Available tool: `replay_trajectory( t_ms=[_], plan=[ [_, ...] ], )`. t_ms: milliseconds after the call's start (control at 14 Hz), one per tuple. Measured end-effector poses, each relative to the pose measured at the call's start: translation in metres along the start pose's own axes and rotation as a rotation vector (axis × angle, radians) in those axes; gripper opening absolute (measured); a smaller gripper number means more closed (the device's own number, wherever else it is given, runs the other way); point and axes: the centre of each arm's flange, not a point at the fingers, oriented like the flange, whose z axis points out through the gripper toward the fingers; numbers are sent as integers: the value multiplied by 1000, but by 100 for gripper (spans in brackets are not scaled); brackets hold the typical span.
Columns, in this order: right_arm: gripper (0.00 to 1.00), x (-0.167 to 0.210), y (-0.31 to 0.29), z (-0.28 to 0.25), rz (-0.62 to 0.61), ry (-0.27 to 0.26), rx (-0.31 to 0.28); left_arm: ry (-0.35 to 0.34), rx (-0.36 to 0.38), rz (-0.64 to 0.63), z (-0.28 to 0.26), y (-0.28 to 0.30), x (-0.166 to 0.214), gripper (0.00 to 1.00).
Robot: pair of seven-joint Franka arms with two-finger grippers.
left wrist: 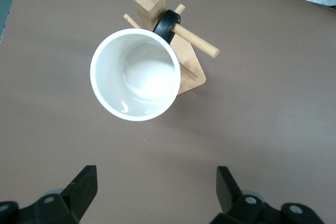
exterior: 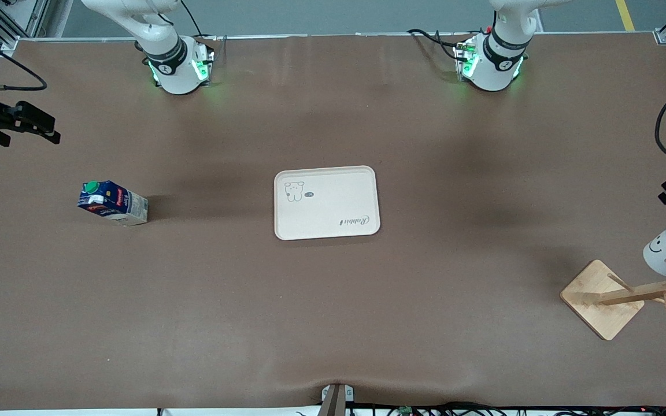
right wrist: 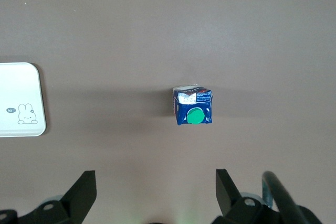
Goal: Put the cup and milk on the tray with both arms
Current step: 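Move the left gripper toward the white mug on the wooden stand, then grasp the white mug rim with the left gripper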
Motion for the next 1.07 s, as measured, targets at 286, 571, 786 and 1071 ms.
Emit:
replay_trajectory(
  t_ms=[286, 571, 786, 1071],
  plan=[
    [100, 0, 0, 1, 0, -1, 0, 43, -4, 8, 30, 6, 11, 100],
    [100, 0, 0, 1, 0, -2, 0, 69, -8, 24, 68, 14, 30, 97],
    [100, 0, 0, 1, 1, -2, 0, 80, -9, 39, 79, 23, 48, 81],
    [100, 2, 0, 3, 5, -6, 0, 68, -6, 113, 91, 25, 52, 50]
  ],
)
